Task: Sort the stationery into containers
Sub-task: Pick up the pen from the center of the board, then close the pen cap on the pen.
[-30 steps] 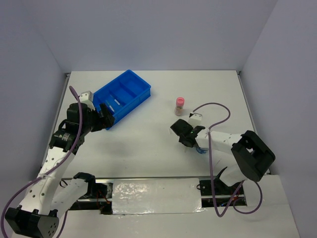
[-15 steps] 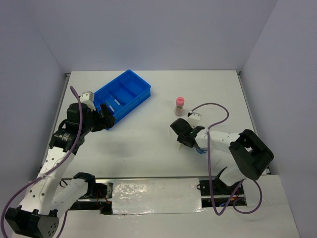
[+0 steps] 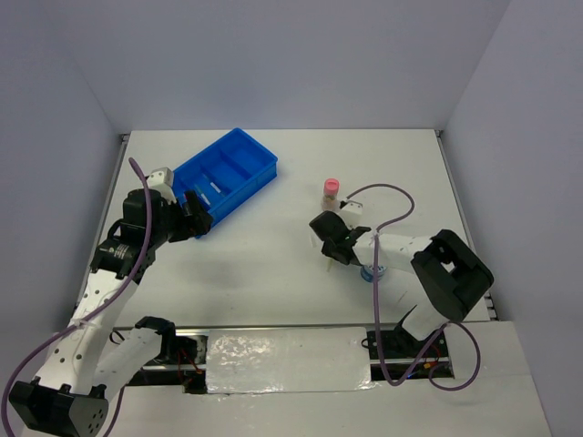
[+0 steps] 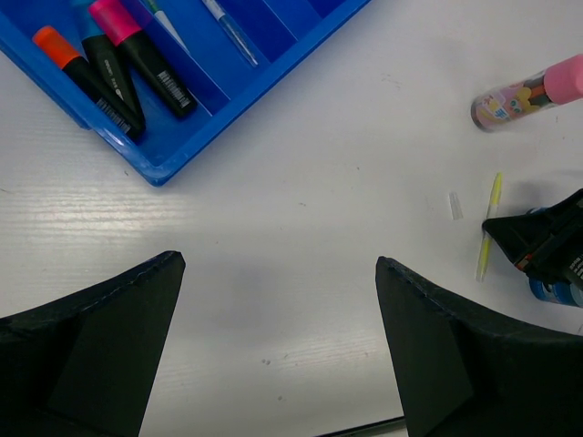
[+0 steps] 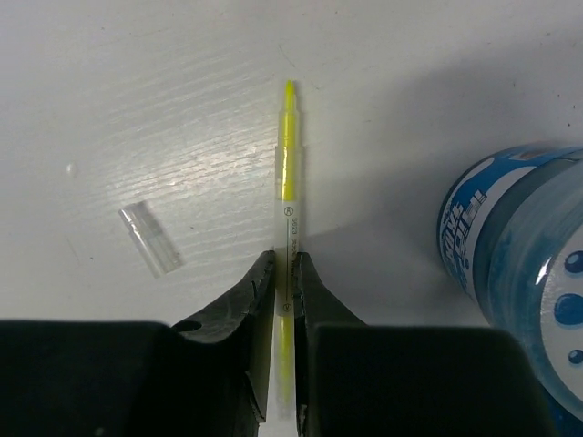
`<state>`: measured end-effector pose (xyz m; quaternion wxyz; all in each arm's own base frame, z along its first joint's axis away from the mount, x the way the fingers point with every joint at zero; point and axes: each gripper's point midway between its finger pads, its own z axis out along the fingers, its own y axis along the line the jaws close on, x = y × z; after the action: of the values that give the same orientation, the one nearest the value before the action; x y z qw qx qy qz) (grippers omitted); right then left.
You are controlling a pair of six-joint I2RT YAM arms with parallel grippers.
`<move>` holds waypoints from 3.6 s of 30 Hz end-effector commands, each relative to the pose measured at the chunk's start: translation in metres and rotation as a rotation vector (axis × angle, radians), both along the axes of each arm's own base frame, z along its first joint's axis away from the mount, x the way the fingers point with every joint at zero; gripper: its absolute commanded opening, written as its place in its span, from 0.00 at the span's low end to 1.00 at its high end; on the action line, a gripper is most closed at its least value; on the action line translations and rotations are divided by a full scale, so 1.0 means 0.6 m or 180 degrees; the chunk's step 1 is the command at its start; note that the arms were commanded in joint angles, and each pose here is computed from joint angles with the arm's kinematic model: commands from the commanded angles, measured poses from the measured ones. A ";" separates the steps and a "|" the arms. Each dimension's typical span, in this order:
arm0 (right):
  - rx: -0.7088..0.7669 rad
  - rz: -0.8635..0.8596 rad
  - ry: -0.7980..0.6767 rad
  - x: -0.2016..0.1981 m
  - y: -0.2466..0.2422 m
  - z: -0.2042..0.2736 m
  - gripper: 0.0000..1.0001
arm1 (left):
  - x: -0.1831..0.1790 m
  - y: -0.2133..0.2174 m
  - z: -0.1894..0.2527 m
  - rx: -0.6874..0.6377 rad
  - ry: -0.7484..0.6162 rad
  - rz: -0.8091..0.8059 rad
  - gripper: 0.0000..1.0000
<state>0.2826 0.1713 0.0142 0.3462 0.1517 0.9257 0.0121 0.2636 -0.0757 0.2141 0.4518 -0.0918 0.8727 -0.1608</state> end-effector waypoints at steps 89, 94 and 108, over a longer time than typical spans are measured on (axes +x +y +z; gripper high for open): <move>0.2224 0.2413 -0.2404 -0.231 0.202 0.383 0.00 | -0.077 -0.279 0.211 -0.2130 -0.2082 -0.0918 0.00; 0.2087 0.2583 -0.2454 -0.251 0.233 0.409 0.00 | -0.097 -0.262 0.226 -0.2391 -0.2168 -0.0950 0.00; 0.1910 0.2518 -0.2664 -0.267 0.246 0.444 0.00 | -0.103 -0.253 0.223 -0.2636 -0.2046 -0.0860 0.00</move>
<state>0.1162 0.3196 0.2450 0.5617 -0.1606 0.6800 0.4430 0.2062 -0.2323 0.3307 0.5960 -0.0849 0.5861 -0.5422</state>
